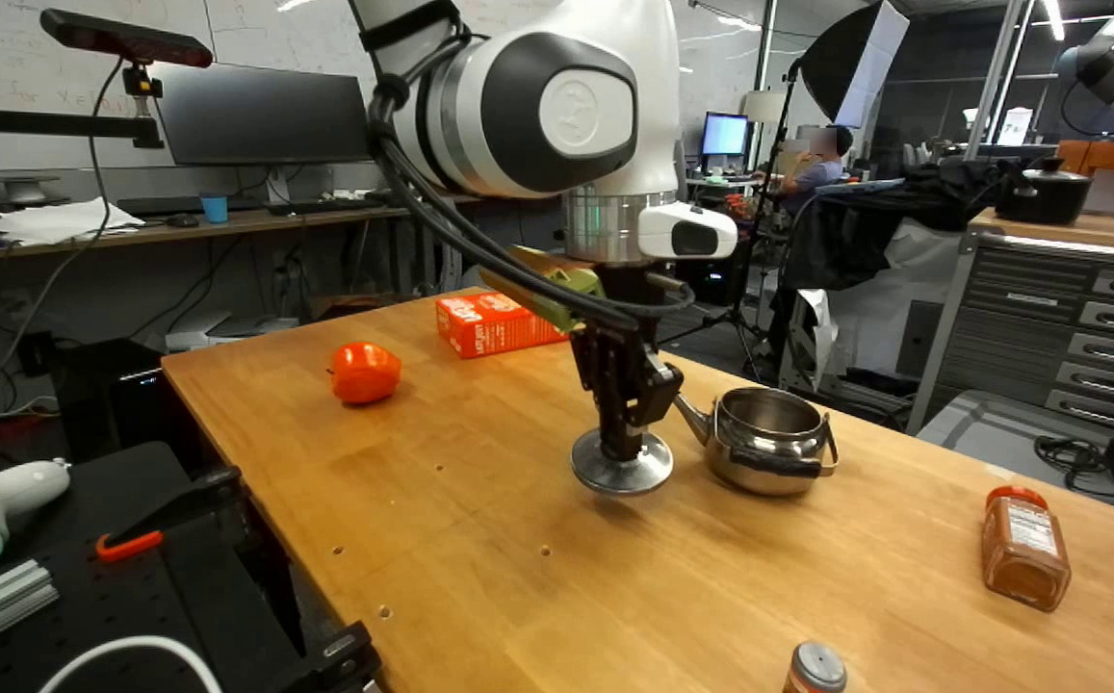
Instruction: Place the lid on the teapot
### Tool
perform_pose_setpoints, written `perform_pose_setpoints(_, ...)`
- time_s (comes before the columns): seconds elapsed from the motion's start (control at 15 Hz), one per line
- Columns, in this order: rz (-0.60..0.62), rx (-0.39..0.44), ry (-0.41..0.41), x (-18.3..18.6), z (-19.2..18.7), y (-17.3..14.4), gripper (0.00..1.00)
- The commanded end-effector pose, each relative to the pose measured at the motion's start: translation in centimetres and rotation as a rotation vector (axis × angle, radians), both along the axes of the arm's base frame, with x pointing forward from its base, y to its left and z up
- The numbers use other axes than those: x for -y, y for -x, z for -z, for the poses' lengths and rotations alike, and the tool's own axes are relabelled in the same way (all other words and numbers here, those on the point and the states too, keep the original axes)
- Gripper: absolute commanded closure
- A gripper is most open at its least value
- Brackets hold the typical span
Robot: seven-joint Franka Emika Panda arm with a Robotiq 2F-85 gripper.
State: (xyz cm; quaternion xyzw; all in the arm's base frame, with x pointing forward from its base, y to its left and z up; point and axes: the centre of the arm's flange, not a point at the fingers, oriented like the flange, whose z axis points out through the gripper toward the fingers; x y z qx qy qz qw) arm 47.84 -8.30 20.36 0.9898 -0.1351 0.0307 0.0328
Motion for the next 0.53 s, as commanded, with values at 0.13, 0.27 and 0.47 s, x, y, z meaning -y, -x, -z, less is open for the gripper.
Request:
perform_pose_setpoints(0.13, 0.018, 0.046, -0.015, 1.3, -5.4, -0.4, 0.93)
perform_pose_setpoints(0.27, 0.031, 0.038, -0.009, 1.5, -6.7, -1.3, 0.92)
perform_pose_setpoints(0.47, 0.05, 0.01, -0.007, 1.7, -8.3, -2.9, 0.91)
